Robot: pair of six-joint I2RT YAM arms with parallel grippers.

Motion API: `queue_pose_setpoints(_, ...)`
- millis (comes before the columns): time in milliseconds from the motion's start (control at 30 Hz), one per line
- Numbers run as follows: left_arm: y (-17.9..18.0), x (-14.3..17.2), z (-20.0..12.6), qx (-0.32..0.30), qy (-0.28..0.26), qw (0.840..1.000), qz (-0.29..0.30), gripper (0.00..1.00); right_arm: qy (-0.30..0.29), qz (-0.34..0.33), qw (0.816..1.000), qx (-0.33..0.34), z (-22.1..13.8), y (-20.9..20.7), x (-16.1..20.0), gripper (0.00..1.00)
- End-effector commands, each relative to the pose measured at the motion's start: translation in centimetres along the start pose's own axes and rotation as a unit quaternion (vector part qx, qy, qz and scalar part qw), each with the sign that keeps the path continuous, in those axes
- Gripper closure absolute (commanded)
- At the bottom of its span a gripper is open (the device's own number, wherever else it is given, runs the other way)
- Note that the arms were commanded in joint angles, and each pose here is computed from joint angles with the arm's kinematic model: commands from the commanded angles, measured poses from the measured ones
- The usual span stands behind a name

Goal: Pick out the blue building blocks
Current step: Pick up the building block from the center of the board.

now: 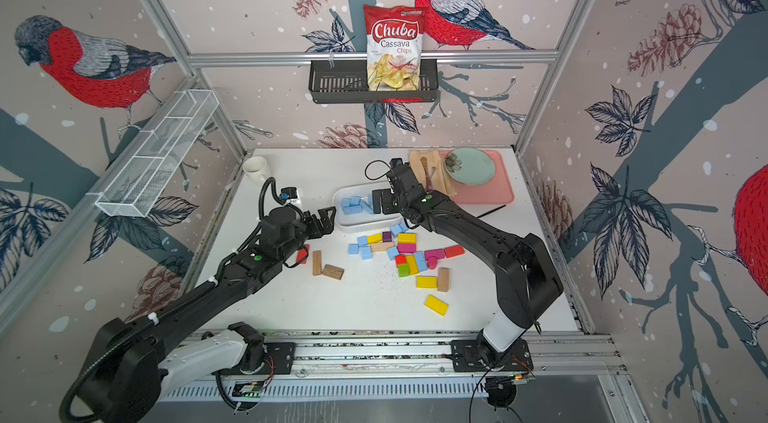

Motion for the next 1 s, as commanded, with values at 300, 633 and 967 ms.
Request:
queue_pose_setpoints(300, -4.6, 3.9, 2.8, -0.053, 0.098, 0.994, 0.015, 0.02, -0.004, 0.032, 0.998, 0.047, -0.8, -3.2, 2.0, 0.01)
queue_pose_setpoints(633, -6.8, 8.0, 5.4, -0.092, 0.193, 0.977, -0.004, 0.06, 0.002, 0.035, 0.997, 0.063, -1.7, -4.6, 4.0, 0.01)
queue_pose_setpoints(967, -7.5, 11.6, 7.2, -0.136, 0.26, 0.956, 0.012, 0.19, -0.003, 0.038, 0.996, 0.082, -2.8, -5.7, 5.5, 0.01)
Point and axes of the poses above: each gripper's point midway between its finger pads, its own z axis out along the fingers, its own y axis along the line the jaws close on, x = y × z, the point moved 10 cm from there along -z, back along the fingers
